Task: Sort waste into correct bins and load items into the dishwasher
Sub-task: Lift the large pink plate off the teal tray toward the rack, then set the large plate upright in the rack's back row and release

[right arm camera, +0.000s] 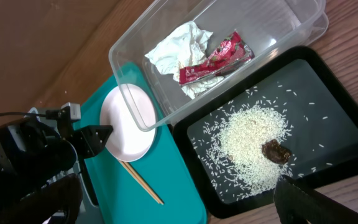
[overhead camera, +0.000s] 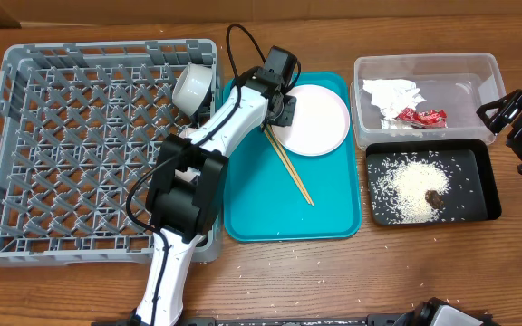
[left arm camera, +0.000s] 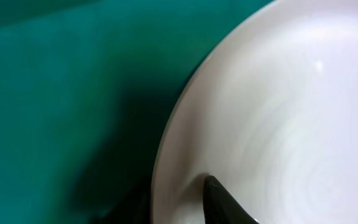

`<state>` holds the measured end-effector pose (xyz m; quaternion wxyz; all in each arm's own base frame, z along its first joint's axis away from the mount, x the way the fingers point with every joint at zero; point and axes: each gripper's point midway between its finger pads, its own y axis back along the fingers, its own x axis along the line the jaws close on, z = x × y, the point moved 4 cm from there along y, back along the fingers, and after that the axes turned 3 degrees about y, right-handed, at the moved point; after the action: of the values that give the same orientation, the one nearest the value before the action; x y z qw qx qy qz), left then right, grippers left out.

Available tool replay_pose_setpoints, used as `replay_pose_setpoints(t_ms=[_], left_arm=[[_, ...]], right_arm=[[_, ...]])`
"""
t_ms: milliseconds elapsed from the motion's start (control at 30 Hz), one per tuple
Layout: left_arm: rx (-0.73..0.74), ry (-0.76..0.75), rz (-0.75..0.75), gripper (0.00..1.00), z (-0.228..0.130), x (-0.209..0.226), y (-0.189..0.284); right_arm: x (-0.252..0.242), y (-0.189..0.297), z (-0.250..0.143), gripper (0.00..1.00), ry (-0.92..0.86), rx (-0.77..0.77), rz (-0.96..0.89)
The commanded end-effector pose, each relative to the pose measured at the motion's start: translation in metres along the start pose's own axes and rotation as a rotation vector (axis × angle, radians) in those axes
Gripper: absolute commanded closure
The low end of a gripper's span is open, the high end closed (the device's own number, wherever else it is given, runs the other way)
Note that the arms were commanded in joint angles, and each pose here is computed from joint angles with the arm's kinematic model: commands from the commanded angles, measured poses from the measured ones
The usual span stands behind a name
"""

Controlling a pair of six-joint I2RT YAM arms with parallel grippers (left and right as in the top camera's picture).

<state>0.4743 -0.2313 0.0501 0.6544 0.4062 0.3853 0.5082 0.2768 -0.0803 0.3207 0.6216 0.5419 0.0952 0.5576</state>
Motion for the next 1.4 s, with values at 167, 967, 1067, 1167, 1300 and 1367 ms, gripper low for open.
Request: replay_pose_setpoints(t_ms=[167, 967, 1067, 1167, 1300, 1367], left_arm=[[0.039, -0.001, 0.000, 0.96, -0.014, 0.002, -0.011], [-0.430, -0.048, 0.328, 0.96, 0.044, 0.058, 0.275], [-0.465, -0.057, 0.521, 0.96, 0.039, 0.082, 0.306], [-0.474, -0.067, 0.715, 0.96, 0.037, 0.107, 0.329], [-0.416, -0.140, 0.846, 0.96, 0.038, 0.133, 0.337], [-0.394, -0.125, 0.872, 0.96, 0.037, 0.150, 0.338]], right_arm=[[0.001, 0.004, 0.004, 0.00, 0.006, -0.022, -0.005], [0.001, 0.004, 0.004, 0.00, 0.006, -0.022, -0.005], [0.001, 0.004, 0.004, 0.00, 0.006, -0.022, -0.005], [0.001, 0.004, 0.004, 0.00, 0.006, -0.022, -0.005], [0.001, 0.004, 0.004, 0.00, 0.006, -0.022, -0.005], [0.001, 0.004, 0.004, 0.00, 0.006, -0.022, -0.005]])
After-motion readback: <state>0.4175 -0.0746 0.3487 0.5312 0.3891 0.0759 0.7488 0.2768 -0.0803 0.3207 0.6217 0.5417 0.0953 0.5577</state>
